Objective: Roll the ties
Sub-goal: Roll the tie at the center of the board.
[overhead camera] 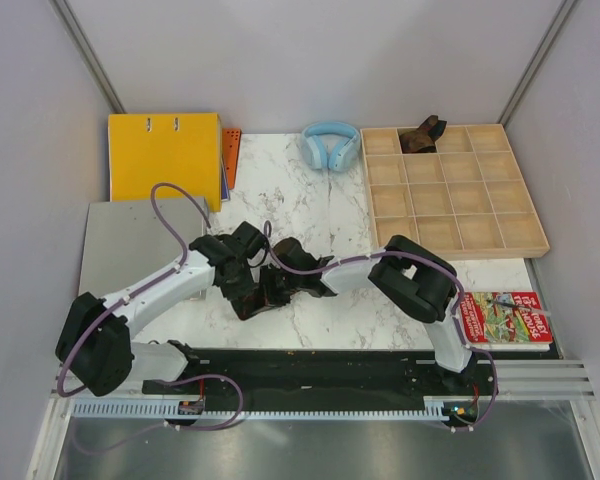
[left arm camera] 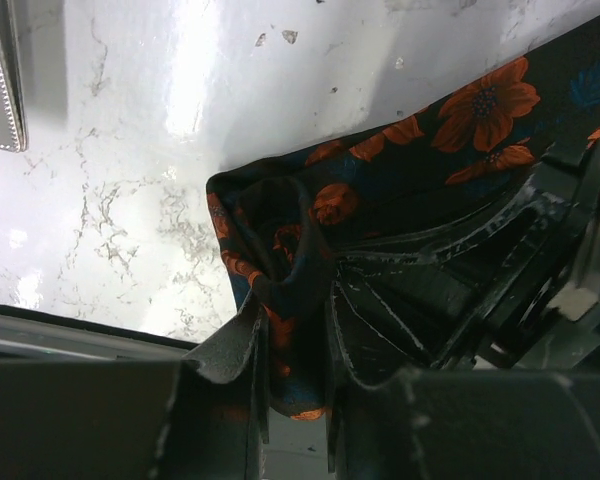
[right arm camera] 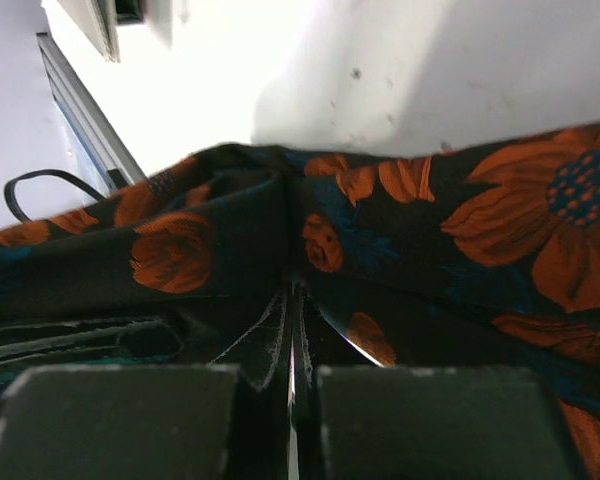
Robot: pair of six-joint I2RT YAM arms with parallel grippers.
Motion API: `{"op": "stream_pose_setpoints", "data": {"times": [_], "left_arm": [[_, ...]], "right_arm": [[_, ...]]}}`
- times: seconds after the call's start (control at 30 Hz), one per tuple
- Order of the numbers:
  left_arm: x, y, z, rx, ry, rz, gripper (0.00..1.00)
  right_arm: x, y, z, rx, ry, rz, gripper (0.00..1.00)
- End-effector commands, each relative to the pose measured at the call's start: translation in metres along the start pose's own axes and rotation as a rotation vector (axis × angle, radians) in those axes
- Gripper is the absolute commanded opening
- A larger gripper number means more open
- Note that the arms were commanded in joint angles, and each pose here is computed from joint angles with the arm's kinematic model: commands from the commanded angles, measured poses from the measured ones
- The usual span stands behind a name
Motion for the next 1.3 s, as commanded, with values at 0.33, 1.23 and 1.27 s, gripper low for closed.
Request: {"op": "stream_pose_setpoints", "data": {"times": [0.33, 1.23, 1.27], "left_arm": [[0.025, -0.02, 0.001, 0.144, -0.021, 0.101, 0.11], [-0.005, -0.062, 0.005, 0.194, -0.083, 0.038, 0.64], [-0.008, -0.063, 0.005, 0.195, -0.083, 0.028, 0.68]], "right_arm": [[-0.011, 0.009, -0.021, -0.041, 0.059, -0.013, 0.0], [-0.114, -0.052, -0.05, -0.048, 0.017, -0.256, 0.02], [-0.116, -0.051, -0.048, -0.051, 0.009, -0.26, 0.02]]}}
Point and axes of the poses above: each gripper's point midway between its finger pads, its own x axis out along the fingers, its own y axis along the line the jaws close on, z = x × y, the point moved 1 cm from there along -x, back along the fingers, and after that the axes turned 14 degrees about -x, right-handed, at the moved point
